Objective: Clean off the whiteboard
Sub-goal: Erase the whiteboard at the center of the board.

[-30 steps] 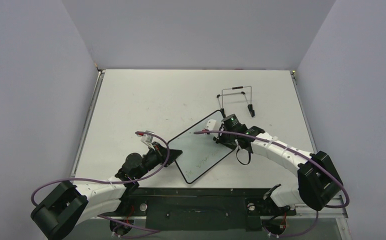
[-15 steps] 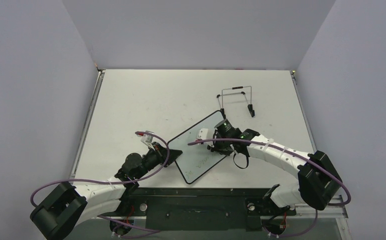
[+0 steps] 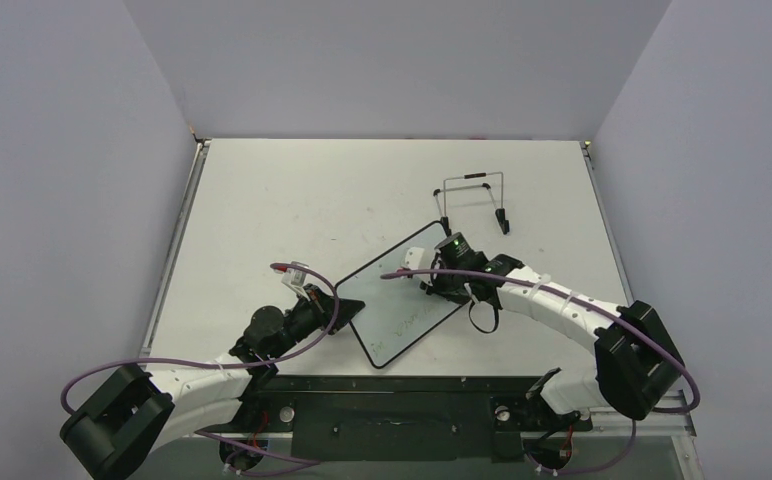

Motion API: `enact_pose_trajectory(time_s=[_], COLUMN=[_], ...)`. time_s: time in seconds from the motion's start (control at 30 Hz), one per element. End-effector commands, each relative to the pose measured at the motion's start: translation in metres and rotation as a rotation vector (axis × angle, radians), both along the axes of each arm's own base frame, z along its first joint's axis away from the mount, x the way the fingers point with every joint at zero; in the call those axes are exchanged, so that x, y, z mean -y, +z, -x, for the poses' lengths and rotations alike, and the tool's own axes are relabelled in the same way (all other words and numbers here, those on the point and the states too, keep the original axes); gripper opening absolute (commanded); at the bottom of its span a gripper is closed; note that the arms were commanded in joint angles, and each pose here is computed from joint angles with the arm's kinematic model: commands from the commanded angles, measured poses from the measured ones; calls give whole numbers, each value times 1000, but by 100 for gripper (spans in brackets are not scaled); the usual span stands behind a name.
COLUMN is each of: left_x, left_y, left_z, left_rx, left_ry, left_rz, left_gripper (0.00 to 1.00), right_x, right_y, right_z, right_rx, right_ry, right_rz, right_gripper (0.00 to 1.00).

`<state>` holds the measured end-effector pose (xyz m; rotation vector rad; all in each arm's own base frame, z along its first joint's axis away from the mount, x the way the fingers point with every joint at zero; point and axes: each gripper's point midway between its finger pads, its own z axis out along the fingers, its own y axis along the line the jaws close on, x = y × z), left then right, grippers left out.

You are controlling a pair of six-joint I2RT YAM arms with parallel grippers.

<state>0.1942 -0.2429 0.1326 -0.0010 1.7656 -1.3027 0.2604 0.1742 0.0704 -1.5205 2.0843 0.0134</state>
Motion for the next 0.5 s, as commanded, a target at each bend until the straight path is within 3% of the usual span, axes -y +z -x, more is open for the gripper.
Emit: enact_pose_trajectory(time_s=[0.0, 0.13, 0.33, 0.47], left_x=[8, 8, 9, 10], left_y=[56, 57, 56, 56], left_z=[3, 3, 2, 3], left_rx=[141, 145, 142, 144], left_ry=[-42, -40, -44, -47], left_rz=[139, 139, 134, 135], left_gripper=[0, 0, 0, 0], right_x=[-39, -38, -1, -2], right_y=[6, 11, 17, 19], right_z=[25, 18, -21, -16], right_rx=[-57, -32, 65, 46], right_ry=[183, 154, -51, -39], right_rz=[-67, -71, -29, -59], right_gripper=[0, 0, 0, 0])
